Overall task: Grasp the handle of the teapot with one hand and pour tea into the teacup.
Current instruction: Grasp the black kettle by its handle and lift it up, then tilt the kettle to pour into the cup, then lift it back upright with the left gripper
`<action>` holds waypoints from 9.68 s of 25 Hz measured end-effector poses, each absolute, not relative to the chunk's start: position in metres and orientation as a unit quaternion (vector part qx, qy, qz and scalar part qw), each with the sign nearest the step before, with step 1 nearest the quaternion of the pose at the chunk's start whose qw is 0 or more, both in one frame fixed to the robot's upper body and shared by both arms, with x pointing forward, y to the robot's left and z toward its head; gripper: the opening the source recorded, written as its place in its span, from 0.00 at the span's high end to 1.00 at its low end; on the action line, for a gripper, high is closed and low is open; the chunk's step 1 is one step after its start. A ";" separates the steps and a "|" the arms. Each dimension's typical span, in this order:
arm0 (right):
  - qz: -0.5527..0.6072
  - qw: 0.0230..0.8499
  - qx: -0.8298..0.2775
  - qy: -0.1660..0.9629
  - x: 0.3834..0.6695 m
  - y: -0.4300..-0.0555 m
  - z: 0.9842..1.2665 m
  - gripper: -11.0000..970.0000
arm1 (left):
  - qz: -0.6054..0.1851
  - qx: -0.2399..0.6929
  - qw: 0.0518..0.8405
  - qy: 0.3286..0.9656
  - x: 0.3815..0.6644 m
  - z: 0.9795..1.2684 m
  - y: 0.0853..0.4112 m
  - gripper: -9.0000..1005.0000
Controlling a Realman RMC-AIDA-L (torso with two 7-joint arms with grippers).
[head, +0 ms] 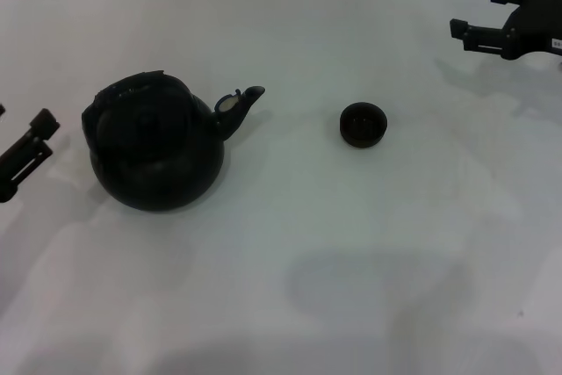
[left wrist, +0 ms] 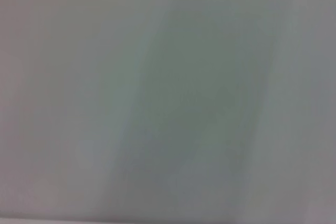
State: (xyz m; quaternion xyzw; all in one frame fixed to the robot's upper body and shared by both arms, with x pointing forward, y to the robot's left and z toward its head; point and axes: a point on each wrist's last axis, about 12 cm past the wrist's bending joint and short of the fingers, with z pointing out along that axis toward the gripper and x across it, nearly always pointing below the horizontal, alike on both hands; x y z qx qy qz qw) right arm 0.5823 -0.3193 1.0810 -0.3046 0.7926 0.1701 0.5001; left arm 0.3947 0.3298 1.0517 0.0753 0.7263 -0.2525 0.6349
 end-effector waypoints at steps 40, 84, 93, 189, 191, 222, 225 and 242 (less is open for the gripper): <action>0.146 0.502 -0.300 0.798 0.584 -0.325 1.079 0.11 | -0.259 0.049 0.593 0.761 0.426 1.039 0.294 0.64; 0.134 0.497 -0.290 0.807 0.579 -0.324 1.060 0.11 | -0.257 0.072 0.612 0.744 0.476 1.067 0.315 0.77; 0.138 0.505 -0.285 0.803 0.579 -0.323 1.060 0.11 | -0.220 0.162 0.597 0.754 0.503 1.092 0.307 0.78; 0.202 0.562 -0.222 0.771 0.577 -0.322 1.074 0.11 | -0.010 0.504 0.428 0.750 0.599 1.179 0.160 0.84; 0.202 0.561 -0.221 0.772 0.577 -0.322 1.073 0.11 | -0.008 0.504 0.428 0.750 0.599 1.179 0.160 0.84; 0.202 0.558 -0.221 0.774 0.576 -0.321 1.070 0.11 | 0.033 0.541 0.431 0.722 0.601 1.186 0.134 0.85; 0.202 0.558 -0.221 0.774 0.576 -0.321 1.070 0.11 | 0.033 0.543 0.431 0.719 0.602 1.188 0.131 0.85; 0.201 0.559 -0.220 0.774 0.577 -0.321 1.070 0.11 | 0.051 0.564 0.431 0.702 0.602 1.190 0.116 0.85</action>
